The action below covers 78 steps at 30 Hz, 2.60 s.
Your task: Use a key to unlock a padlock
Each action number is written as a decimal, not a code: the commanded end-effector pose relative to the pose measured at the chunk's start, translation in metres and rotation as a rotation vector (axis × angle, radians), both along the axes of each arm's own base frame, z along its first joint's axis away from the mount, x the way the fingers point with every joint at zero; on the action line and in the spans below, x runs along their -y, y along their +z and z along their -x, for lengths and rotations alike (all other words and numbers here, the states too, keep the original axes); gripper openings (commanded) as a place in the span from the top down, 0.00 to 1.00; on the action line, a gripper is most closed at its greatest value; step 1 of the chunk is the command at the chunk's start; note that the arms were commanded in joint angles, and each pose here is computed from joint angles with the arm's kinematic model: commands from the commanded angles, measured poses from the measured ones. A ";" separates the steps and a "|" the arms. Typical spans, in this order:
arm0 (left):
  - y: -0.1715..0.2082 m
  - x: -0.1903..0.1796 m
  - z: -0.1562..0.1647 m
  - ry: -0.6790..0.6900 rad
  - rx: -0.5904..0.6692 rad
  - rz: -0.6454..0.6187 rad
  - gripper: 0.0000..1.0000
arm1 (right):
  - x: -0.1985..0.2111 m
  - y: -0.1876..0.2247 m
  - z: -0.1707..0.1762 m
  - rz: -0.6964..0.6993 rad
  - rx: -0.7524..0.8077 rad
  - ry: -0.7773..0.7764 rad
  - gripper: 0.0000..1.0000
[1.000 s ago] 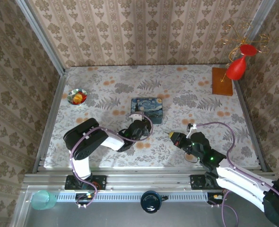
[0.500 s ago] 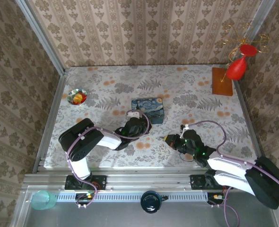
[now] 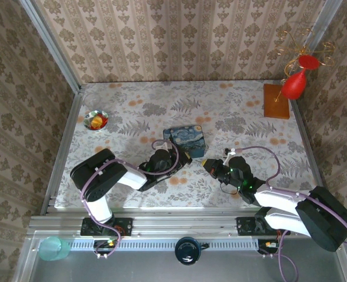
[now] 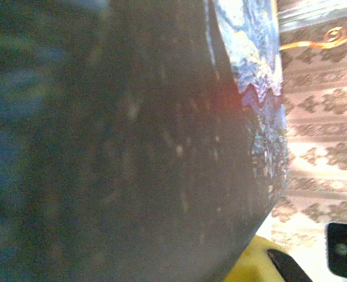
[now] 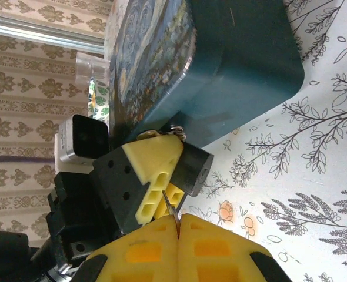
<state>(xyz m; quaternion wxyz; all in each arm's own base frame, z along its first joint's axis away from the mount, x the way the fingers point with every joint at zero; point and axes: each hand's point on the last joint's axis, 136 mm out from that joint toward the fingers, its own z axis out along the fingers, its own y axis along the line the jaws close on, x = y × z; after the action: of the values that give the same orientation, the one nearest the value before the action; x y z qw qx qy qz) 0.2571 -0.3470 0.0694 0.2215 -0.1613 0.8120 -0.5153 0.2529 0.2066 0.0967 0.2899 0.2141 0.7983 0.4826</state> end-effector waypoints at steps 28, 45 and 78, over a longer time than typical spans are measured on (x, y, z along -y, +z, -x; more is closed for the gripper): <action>0.068 0.024 -0.003 0.071 0.035 0.352 1.00 | 0.012 0.004 -0.013 -0.104 0.009 -0.058 1.00; 0.079 0.020 -0.005 0.132 0.076 0.369 1.00 | 0.023 -0.004 -0.007 -0.118 -0.061 -0.116 1.00; 0.080 0.025 -0.002 0.108 0.077 0.370 1.00 | 0.008 0.013 -0.017 -0.201 -0.012 -0.074 1.00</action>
<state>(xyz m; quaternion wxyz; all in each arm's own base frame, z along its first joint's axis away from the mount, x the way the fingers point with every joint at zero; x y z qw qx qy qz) 0.2575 -0.3622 0.1055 0.2381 -0.2330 0.7316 -0.5947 0.2653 0.1952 0.0984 0.2749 0.2796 0.7505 0.5319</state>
